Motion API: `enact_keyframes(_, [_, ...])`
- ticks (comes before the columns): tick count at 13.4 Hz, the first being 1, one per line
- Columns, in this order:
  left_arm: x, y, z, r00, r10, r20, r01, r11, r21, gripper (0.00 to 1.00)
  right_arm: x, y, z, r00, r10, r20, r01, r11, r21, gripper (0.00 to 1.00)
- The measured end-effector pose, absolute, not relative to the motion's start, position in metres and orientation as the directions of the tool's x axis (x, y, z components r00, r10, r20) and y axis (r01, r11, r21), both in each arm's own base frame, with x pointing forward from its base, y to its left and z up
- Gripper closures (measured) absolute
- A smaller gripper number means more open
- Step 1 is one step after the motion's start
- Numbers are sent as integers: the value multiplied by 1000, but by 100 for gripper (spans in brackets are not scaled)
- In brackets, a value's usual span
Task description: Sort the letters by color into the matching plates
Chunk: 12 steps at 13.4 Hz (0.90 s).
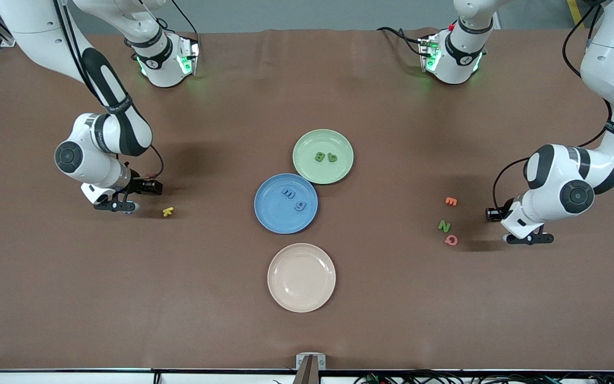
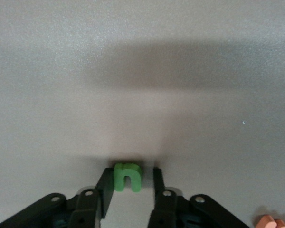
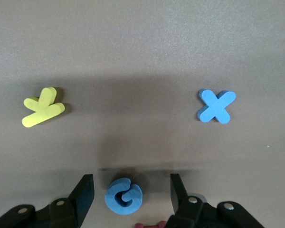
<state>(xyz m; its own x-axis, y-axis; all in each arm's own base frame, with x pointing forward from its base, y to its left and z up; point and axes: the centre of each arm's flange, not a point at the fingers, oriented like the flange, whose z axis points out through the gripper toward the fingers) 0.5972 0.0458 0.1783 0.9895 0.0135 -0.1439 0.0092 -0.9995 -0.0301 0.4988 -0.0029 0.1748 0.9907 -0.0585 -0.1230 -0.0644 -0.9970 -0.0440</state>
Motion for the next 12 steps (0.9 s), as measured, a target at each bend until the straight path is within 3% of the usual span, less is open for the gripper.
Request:
enact_keyframes(2, [597, 46, 178, 990, 13, -144, 9, -1000, -30, 74, 498, 0, 174, 991, -60, -117, -66, -997, -43, 26])
enact_keyframes(7, [603, 42, 188, 992, 7, -123, 3, -1000, -29, 74, 493, 2, 170, 992, -62, -109, -67, -997, -40, 32])
enact_keyframes(8, [607, 33, 196, 994, -7, -109, -10, -1000, -25, 74, 493, 1, 170, 992, -63, -107, -68, -997, -39, 39])
enact_keyframes(9, [609, 20, 206, 995, -28, -96, -30, -999, -19, 74, 493, 1, 170, 992, -63, -107, -68, -997, -39, 40])
enact_keyframes(12, [613, -29, 235, 994, -97, -54, -97, -995, 2, 74, 494, -1, 172, 993, -64, -103, -68, -997, -35, 62])
